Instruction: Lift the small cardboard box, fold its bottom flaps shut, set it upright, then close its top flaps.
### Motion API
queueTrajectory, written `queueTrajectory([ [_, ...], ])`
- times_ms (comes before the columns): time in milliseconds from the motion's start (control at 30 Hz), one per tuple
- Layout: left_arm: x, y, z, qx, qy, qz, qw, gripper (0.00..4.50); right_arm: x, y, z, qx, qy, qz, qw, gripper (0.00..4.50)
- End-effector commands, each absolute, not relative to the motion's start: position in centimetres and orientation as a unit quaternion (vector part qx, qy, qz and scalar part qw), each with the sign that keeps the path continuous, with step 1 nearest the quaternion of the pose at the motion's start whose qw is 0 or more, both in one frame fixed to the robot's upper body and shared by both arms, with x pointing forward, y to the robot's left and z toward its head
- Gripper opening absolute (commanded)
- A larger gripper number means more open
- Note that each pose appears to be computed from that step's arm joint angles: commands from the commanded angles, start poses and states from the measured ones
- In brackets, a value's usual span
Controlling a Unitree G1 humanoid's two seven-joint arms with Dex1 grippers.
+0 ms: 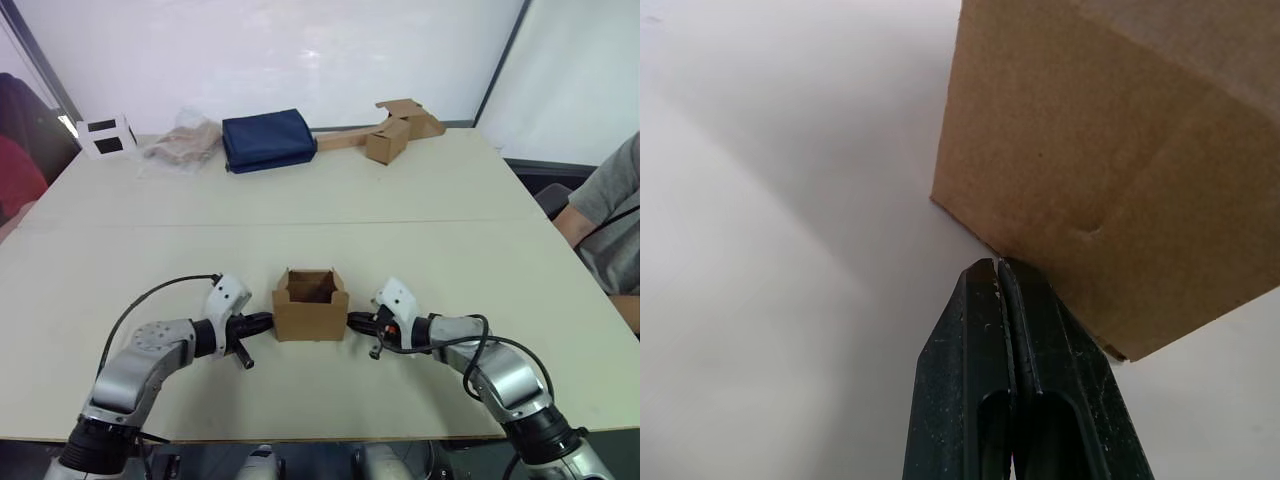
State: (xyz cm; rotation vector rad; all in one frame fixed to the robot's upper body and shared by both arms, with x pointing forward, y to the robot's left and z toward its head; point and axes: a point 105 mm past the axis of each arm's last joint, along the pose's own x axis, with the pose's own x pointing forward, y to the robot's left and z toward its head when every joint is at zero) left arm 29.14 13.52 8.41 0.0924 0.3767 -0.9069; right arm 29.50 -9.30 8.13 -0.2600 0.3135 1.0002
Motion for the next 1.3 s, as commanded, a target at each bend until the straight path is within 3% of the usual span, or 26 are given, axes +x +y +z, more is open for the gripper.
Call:
queueTrajectory([
  [33, 28.7, 12.7, 8.7, 0.04, 0.173, -0.449, 0.876, 0.02, 29.3, -9.4, 9.2, -0.13, 0.129, 0.479, 0.858, 0.0],
  [200, 29.0, 14.0, 8.7, 0.049, 0.172, -0.433, 0.883, 0.02, 29.2, -10.2, 9.2, -0.149, 0.13, 0.476, 0.857, 0.0],
  [400, 28.7, 16.5, 11.0, 0.084, 0.179, -0.467, 0.862, 0.02, 30.4, -12.8, 12.2, -0.155, 0.103, 0.448, 0.874, 0.0],
  [500, 29.5, 16.6, 15.1, 0.1, 0.155, -0.515, 0.837, 0.02, 30.8, -13.4, 15.7, -0.158, 0.076, 0.467, 0.867, 0.0],
  [700, 30.3, 14.1, 19.1, 0.091, 0.11, -0.577, 0.804, 0.02, 31.4, -12.4, 18.8, -0.134, 0.045, 0.501, 0.854, 0.0],
  [967, 31.7, 12.4, 18.0, 0.121, 0.115, -0.603, 0.78, 0.02, 31.1, -9.2, 18.7, -0.14, 0.04, 0.535, 0.832, 0.0],
  [1300, 32.5, 11.3, 16.6, 0.125, 0.113, -0.606, 0.777, 0.02, 30.7, -8.1, 17.4, -0.155, 0.059, 0.557, 0.814, 0.0],
])
